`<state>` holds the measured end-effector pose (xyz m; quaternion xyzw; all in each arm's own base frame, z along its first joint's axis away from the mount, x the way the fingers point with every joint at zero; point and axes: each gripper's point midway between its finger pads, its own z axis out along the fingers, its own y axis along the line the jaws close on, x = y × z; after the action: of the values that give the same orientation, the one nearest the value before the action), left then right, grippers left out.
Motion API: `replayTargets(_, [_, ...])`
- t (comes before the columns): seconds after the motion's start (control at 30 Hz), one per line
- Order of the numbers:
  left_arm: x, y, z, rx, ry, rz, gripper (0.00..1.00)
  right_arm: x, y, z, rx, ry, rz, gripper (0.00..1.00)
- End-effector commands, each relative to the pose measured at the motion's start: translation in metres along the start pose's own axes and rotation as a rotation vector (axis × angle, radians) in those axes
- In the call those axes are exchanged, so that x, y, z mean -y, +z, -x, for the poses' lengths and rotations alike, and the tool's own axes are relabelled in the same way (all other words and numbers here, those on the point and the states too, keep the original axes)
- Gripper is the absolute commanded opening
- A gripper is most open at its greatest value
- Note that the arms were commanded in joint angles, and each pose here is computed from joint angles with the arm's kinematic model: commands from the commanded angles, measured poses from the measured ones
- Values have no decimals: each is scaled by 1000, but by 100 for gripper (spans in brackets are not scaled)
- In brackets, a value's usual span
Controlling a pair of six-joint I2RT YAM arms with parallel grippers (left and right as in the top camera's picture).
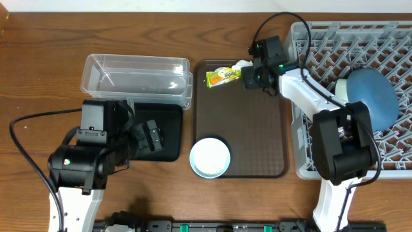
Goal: Sort waste into correct bins and load items into the dishwasher rack
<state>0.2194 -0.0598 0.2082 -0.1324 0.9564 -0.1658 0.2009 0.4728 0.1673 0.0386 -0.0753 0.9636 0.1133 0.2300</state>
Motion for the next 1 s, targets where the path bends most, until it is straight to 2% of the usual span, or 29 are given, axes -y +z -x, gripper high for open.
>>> replayTargets(0.0, [-2,-2,3,14,11,14,92,-16,-48,26,68,-28,63,64])
replayTargets(0.37, [-2,-2,3,14,11,14,92,-63,-231,13,200,-95,158,78])
replayTargets(0.4, [-2,-2,3,14,11,14,92,-68,-246,9,215,-106,167,84])
replayTargets(0.43, [-2,-2,3,14,11,14,92,-72,-258,5,229,-116,175,99])
replayTargets(0.67, [-2,-2,3,14,11,14,92,-88,-325,-41,247,-161,218,99])
replayTargets(0.8, [-2,-2,3,14,11,14,92,-85,-344,-54,260,-163,220,99])
replayTargets(0.97, [-2,-2,3,14,11,14,92,-64,-351,-89,178,-164,138,99])
